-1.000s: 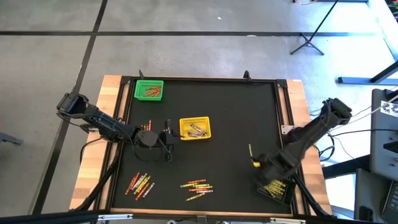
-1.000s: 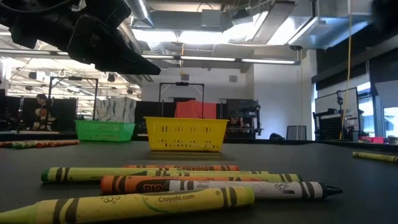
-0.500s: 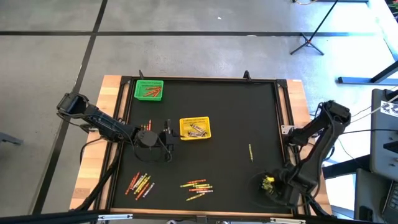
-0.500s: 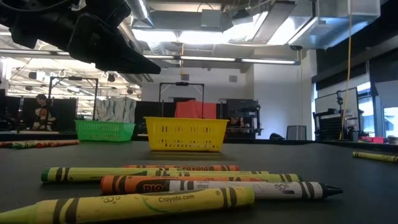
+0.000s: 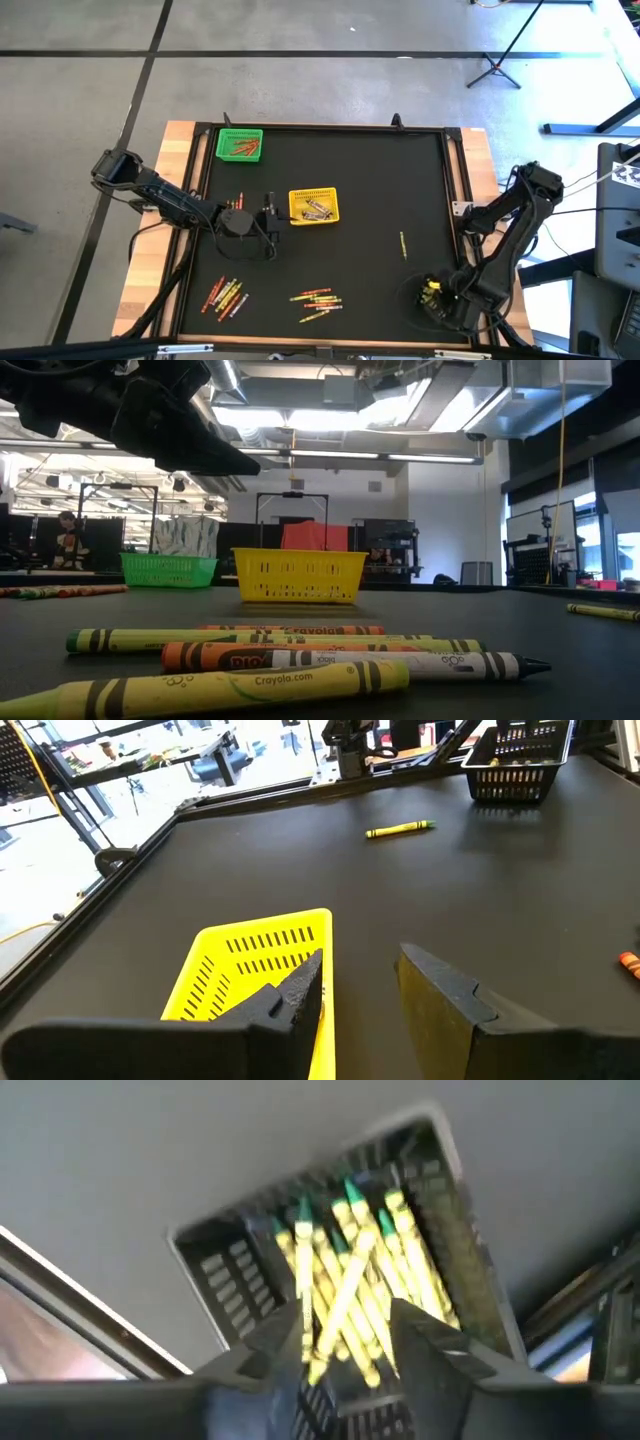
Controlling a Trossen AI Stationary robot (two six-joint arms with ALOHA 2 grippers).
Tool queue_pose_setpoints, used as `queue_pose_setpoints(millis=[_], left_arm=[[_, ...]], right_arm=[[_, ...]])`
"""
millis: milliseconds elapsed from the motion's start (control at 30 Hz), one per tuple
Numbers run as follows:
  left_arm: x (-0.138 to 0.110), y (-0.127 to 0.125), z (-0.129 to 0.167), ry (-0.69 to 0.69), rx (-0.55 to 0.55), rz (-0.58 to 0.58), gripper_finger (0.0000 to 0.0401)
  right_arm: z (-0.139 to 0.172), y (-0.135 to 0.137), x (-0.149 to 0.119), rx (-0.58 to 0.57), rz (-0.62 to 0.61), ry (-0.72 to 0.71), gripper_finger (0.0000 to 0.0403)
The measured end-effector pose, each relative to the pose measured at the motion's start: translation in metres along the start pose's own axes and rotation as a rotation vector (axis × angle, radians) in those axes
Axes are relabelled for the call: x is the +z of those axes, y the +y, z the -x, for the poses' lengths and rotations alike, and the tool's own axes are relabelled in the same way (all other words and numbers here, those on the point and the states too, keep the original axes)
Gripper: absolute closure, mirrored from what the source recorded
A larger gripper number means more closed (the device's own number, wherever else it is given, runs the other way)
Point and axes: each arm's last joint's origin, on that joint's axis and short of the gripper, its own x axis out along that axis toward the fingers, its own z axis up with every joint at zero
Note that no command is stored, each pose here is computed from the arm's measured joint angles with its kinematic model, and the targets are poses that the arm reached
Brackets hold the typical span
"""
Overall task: Sort crayons
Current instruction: Put the green crayon into the black bin
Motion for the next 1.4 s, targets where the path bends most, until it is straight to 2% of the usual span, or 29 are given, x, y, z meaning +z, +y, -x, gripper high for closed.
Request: queue_pose_setpoints(millis=[100, 233, 400, 633, 767, 933, 1133, 1400], left_arm=[[0.000, 0.000, 0.000, 0.000, 0.000, 0.000, 0.0286], [0.000, 0.000, 0.000, -0.001, 0.000, 0.000, 0.0286], [0.000, 0.000, 0.000, -0.004, 0.000, 0.002, 0.0286], [0.000, 0.000, 0.000, -0.004, 0.001, 0.002, 0.0286], [0.000, 0.000, 0.000, -0.004, 0.000, 0.002, 0.0286], [0.000, 0.000, 0.000, -0.004, 0.000, 0.002, 0.0286], [0.000, 0.000, 0.000, -0.004, 0.000, 0.002, 0.0286], [0.000, 0.000, 0.000, -0.004, 0.001, -0.001, 0.0286]], right_arm=[[0.003, 0.002, 0.010, 0.035, -0.021, -0.077, 0.0229], [0.003, 0.004, 0.030, 0.061, 0.002, -0.300, 0.0223], [-0.011, -0.002, 0.060, -0.009, -0.068, -0.396, 0.0232], [-0.044, -0.024, 0.098, -0.132, -0.204, -0.302, 0.0237], [-0.059, -0.031, 0.114, -0.114, -0.186, -0.233, 0.0237], [-0.068, -0.034, 0.130, -0.073, -0.171, -0.223, 0.0237], [-0.072, -0.040, 0.139, -0.090, -0.185, -0.221, 0.0237], [-0.078, -0.045, 0.138, -0.081, -0.182, -0.207, 0.0237]])
